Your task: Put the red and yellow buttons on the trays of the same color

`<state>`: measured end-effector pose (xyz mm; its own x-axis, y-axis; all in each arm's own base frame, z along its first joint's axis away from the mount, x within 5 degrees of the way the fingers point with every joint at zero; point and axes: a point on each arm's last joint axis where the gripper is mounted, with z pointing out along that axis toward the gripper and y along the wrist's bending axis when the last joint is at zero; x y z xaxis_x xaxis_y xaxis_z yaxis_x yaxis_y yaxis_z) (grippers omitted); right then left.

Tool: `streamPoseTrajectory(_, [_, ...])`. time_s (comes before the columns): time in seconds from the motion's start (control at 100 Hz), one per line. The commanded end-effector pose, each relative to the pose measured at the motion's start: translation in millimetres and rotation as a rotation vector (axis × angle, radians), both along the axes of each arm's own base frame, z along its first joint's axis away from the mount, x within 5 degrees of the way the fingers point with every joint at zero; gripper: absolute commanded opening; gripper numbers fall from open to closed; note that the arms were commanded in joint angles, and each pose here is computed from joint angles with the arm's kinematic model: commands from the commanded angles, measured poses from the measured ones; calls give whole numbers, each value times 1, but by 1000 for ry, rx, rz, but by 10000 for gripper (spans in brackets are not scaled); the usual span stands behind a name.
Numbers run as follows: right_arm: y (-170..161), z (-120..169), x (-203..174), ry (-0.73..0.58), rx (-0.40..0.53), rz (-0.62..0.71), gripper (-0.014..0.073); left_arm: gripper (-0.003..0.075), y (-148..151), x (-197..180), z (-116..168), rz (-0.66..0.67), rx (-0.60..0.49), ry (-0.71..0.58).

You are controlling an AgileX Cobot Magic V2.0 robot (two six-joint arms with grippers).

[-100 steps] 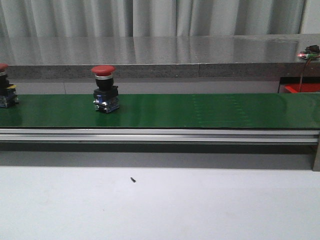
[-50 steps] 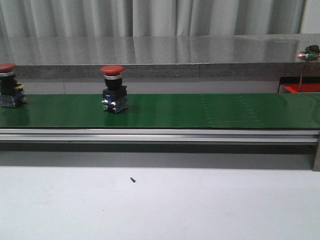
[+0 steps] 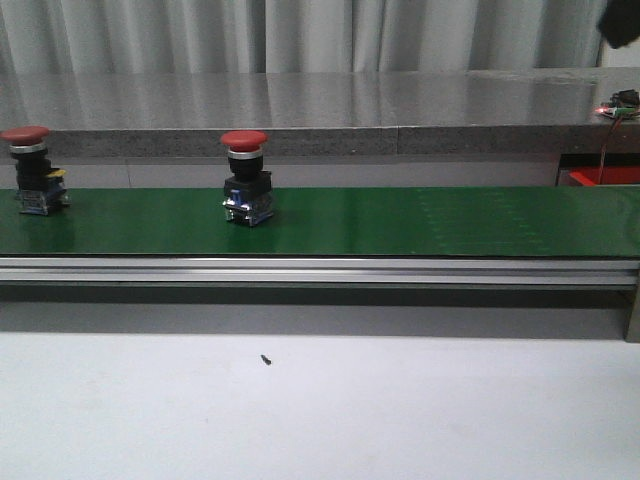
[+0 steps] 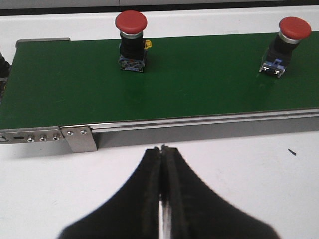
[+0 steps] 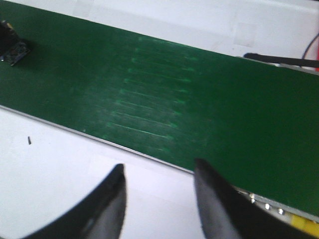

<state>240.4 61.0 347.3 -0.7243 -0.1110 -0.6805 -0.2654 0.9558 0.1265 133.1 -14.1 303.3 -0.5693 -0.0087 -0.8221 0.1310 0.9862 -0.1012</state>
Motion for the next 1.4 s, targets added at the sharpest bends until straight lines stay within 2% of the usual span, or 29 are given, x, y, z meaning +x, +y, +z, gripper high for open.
streamPoseTrajectory(0.0, [12, 23, 12, -70, 6, 46, 578, -20, -1, 2, 13, 12, -24, -85])
streamPoseTrajectory(0.08, [24, 30, 23, -64, 1, 88, 639, -19, -1, 2, 13, 12, -24, -85])
streamPoseTrajectory(0.33, [61, 42, 59, -27, -77, 265, 634, -20, -1, 2, 13, 12, -24, -85])
streamPoseTrajectory(0.58, [97, 35, 97, -5, -202, 482, 634, -20, -1, 2, 13, 12, -24, -85])
streamPoseTrajectory(0.79, [121, 22, 122, 20, -216, 534, 634, -20, -1, 2, 13, 12, -24, -85])
streamPoseTrajectory(1.14, [163, -7, 131, 75, -231, 623, 634, -20, -1, 2, 13, 12, -24, -85])
streamPoseTrajectory(1.39, [173, -25, 142, 71, -229, 622, 634, -19, -1, 2, 13, 12, -24, -85])
